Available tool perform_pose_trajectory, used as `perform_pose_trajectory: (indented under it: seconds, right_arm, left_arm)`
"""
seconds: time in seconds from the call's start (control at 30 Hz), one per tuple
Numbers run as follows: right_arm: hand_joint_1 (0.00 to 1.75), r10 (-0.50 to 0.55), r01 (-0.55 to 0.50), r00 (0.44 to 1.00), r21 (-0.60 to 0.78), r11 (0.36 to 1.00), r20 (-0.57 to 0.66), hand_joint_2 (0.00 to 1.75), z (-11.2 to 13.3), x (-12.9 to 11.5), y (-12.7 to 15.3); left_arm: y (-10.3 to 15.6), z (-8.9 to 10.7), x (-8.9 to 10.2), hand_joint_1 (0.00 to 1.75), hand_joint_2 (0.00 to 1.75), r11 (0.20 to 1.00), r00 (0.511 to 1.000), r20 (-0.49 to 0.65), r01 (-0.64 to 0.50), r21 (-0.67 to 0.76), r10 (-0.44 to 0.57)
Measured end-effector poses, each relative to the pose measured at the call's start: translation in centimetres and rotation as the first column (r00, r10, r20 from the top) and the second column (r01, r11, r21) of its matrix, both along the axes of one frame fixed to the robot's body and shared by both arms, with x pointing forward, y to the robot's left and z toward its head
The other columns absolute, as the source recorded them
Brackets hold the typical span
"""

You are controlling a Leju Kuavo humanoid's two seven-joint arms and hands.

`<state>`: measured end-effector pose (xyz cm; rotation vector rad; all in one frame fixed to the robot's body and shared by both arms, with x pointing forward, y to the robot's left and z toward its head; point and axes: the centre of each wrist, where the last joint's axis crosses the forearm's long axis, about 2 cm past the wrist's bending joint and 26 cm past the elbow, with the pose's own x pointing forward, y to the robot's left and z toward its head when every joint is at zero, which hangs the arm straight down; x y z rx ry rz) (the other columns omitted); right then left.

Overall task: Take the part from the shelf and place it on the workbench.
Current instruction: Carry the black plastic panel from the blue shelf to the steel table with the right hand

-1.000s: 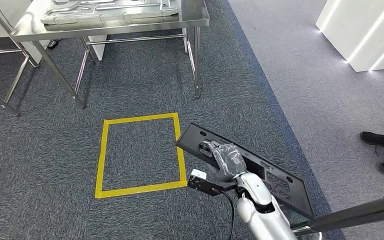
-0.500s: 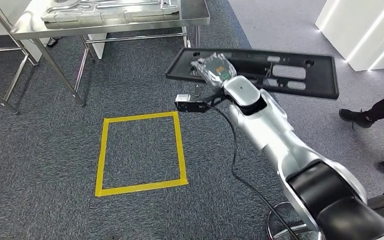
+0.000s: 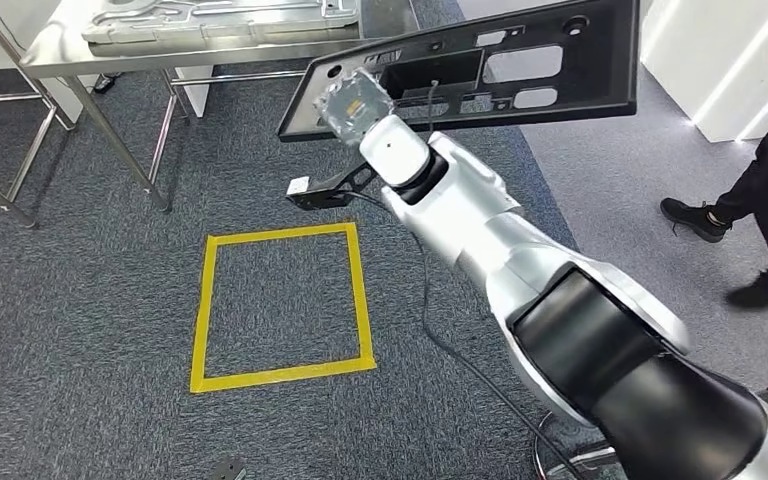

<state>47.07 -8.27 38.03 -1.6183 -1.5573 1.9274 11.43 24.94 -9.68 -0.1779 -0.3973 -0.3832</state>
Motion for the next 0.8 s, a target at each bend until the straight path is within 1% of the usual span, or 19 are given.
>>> perform_pose_trajectory:
  seconds: [0.13, 0.3, 0.43, 0.67, 0.73, 0.8]
  right_arm:
    - [1.75, 0.010, -0.010, 1.000, -0.021, 1.000, -0.003, 1.75, -0.7, -1.0, 2.3]
    - [1.75, 0.012, -0.012, 1.000, 0.006, 1.000, -0.023, 1.75, -1.3, -1.8, 3.8]
    - [1.75, 0.011, -0.010, 0.999, 0.019, 1.000, -0.031, 1.75, -1.6, -2.0, 4.1]
    - [1.75, 0.003, -0.003, 1.000, 0.006, 1.000, -0.006, 1.75, -2.1, -1.8, 3.8]
    - [1.75, -0.006, 0.005, 1.000, 0.014, 1.000, 0.019, 1.75, -2.1, -1.7, 3.7]
    - [1.75, -0.021, 0.017, 0.996, 0.053, 0.998, 0.083, 1.75, -1.8, -1.6, 3.6]
  left_arm:
    - [-0.5, 0.0, 0.0, 0.00, 1.75, 1.000, 1.000, -0.005, 0.009, -0.006, -0.009]
    - [-1.1, 0.1, 0.0, 0.00, 1.75, 1.000, 1.000, -0.007, 0.014, -0.014, -0.014]
    - [-1.5, 0.1, -0.1, 0.00, 1.75, 1.000, 1.000, -0.007, 0.014, -0.019, -0.014]
    - [-2.0, 0.2, -0.1, 0.00, 1.75, 1.000, 1.000, -0.012, 0.020, -0.017, -0.020]
    - [-2.1, 0.2, 0.0, 0.00, 1.75, 0.999, 1.000, -0.012, 0.029, -0.016, -0.029]
    - [-2.3, 0.2, 0.0, 0.00, 1.75, 0.999, 0.999, -0.014, 0.034, -0.015, -0.035]
